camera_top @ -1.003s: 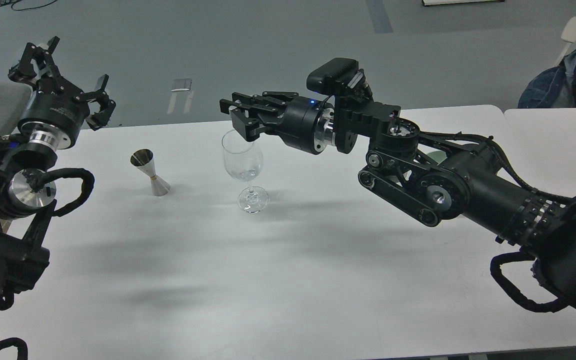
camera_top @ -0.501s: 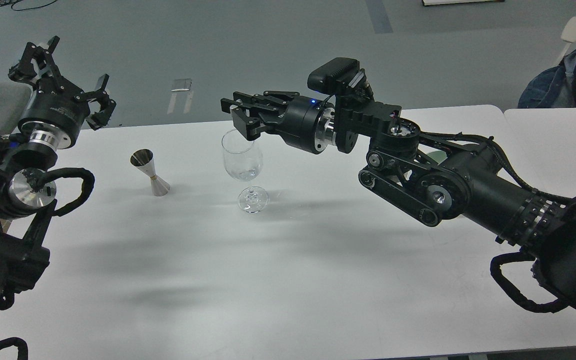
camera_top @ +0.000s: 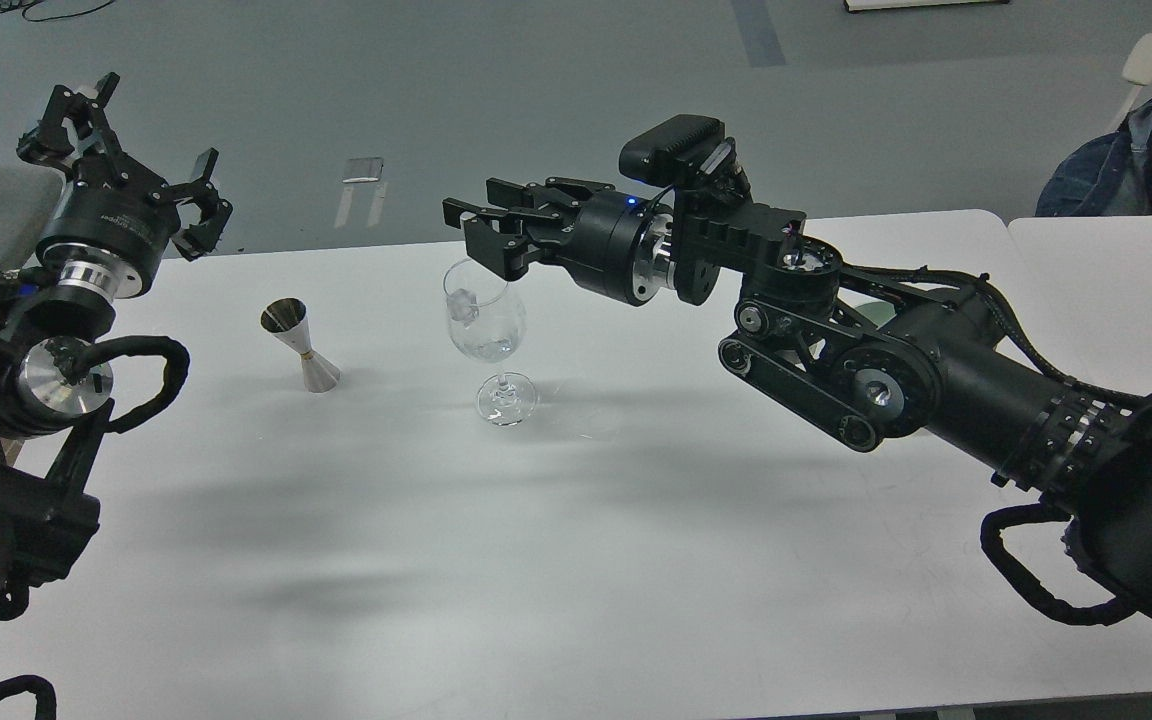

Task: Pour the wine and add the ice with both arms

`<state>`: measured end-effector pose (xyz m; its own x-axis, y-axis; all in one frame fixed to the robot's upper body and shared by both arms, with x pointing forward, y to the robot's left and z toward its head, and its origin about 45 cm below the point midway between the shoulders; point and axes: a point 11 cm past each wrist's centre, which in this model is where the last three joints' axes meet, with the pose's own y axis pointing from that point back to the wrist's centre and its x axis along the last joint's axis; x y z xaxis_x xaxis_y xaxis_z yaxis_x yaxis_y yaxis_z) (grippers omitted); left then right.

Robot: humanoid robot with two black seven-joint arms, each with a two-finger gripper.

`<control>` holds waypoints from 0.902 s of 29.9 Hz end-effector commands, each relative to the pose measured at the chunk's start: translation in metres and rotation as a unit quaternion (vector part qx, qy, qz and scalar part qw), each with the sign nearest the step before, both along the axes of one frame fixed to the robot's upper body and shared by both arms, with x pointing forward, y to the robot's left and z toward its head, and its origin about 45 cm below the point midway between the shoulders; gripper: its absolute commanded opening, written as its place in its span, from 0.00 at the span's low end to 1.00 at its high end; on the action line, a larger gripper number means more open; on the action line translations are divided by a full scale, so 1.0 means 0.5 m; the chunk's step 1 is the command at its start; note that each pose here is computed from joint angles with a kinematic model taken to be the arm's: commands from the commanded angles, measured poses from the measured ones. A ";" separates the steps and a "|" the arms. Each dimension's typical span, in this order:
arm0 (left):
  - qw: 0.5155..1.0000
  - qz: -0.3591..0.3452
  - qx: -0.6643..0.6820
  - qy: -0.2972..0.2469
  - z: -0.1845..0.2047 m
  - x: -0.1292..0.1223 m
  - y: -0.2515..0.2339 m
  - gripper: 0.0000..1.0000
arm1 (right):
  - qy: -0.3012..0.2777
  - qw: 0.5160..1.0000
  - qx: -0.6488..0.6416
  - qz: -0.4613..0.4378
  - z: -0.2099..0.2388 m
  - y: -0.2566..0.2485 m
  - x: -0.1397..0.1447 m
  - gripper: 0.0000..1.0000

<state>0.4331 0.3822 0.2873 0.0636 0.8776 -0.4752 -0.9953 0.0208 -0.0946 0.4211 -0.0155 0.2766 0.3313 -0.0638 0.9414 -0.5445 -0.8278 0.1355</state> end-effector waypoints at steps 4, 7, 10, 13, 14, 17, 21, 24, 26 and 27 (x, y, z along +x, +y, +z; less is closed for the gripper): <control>1.000 0.001 -0.001 -0.002 0.003 0.000 0.002 0.97 | -0.001 1.000 0.002 0.004 0.003 0.003 -0.003 0.99; 1.000 0.002 -0.002 -0.003 0.004 0.000 0.003 0.97 | -0.001 1.000 0.002 0.005 0.003 0.003 -0.003 0.99; 1.000 0.003 -0.002 -0.002 0.004 0.000 0.004 0.97 | -0.008 1.000 0.012 0.003 0.021 0.004 0.002 0.99; 1.000 0.005 -0.002 -0.001 0.002 0.000 0.005 0.97 | -0.016 0.999 0.047 -0.018 0.064 -0.011 0.023 1.00; 1.000 0.006 -0.002 -0.001 0.002 0.000 0.006 0.97 | -0.017 0.998 0.056 -0.025 0.074 -0.016 0.029 1.00; 1.000 0.015 -0.008 -0.010 0.003 0.000 0.013 0.97 | -0.022 0.992 0.108 -0.059 0.125 -0.051 0.059 1.00; 0.998 0.038 -0.014 -0.048 0.019 -0.001 0.023 0.98 | -0.029 0.983 0.159 -0.092 0.176 -0.092 0.086 1.00; 0.992 0.070 -0.021 -0.105 0.041 -0.008 0.034 0.98 | -0.033 0.973 0.199 -0.117 0.214 -0.130 0.105 1.00; 0.990 0.075 -0.024 -0.116 0.051 -0.008 0.039 0.98 | -0.038 0.965 0.224 -0.132 0.239 -0.154 0.116 1.00; 0.990 0.075 -0.024 -0.116 0.051 -0.008 0.039 0.98 | -0.038 0.965 0.224 -0.132 0.240 -0.154 0.116 1.00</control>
<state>0.4296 0.3993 0.3085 0.0444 0.8639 -0.5017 -0.9481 -0.1219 -0.2937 0.4746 -0.0822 0.3858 0.1982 -0.5013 0.8423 -0.7236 -0.6545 -0.2192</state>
